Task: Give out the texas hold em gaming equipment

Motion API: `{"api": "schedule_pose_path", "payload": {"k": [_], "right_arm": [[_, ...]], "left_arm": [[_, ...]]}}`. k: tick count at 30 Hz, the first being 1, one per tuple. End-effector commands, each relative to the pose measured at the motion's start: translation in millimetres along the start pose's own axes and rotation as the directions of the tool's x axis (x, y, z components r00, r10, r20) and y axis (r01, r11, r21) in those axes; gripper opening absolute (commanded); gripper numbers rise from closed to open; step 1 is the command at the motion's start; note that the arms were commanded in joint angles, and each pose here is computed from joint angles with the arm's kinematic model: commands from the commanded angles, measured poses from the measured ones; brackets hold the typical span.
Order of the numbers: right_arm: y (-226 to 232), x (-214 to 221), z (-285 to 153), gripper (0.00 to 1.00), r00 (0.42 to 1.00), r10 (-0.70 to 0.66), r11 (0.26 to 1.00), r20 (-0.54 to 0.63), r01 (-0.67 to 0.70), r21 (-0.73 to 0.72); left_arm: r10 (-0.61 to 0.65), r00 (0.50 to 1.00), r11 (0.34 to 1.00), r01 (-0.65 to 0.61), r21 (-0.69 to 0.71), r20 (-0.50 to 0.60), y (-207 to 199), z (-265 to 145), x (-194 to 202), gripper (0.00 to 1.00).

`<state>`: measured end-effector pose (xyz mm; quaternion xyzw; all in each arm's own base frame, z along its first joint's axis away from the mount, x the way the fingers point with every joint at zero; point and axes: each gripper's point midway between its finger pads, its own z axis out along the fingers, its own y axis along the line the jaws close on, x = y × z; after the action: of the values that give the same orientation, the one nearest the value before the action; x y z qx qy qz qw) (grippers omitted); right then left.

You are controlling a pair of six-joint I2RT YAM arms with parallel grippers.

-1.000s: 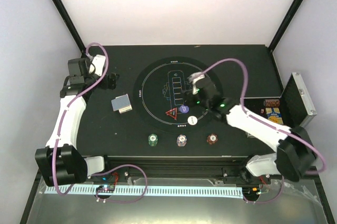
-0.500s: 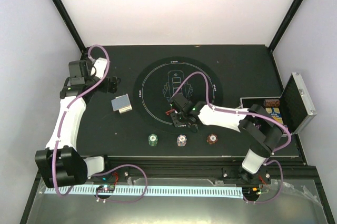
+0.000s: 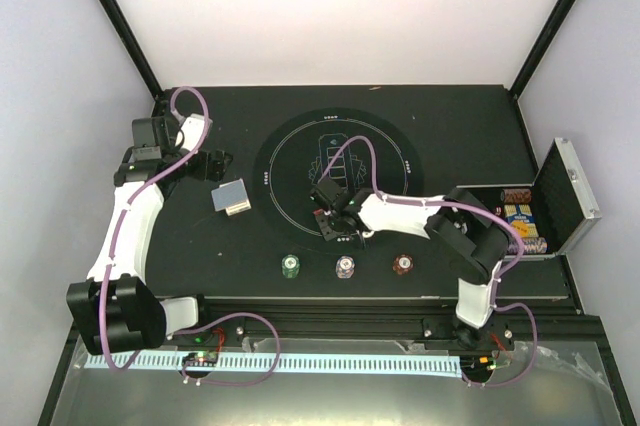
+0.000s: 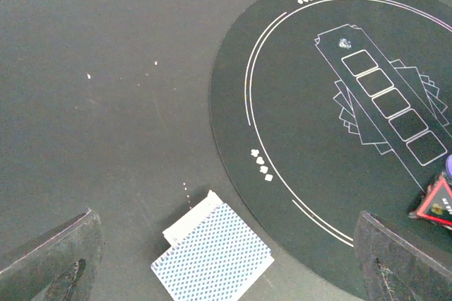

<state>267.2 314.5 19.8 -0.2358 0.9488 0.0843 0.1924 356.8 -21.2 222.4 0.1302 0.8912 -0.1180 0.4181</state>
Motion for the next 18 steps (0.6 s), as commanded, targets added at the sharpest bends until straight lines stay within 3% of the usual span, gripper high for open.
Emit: {"api": "schedule_pose_path", "payload": {"k": [1,18], "right_arm": [[-1,-16,2,0.34,0.999,-0.038,0.998,0.024,0.037,0.048],[24,-85,43,0.33,0.982,-0.187,0.98,0.016,0.186,0.066]], "left_arm": [[0.011,1.0,0.999,-0.012,0.034,0.024,-5,-12,-14,0.99],[-0.037,0.999,0.998,0.037,0.05,0.01,9,-25,-14,0.99]]}}
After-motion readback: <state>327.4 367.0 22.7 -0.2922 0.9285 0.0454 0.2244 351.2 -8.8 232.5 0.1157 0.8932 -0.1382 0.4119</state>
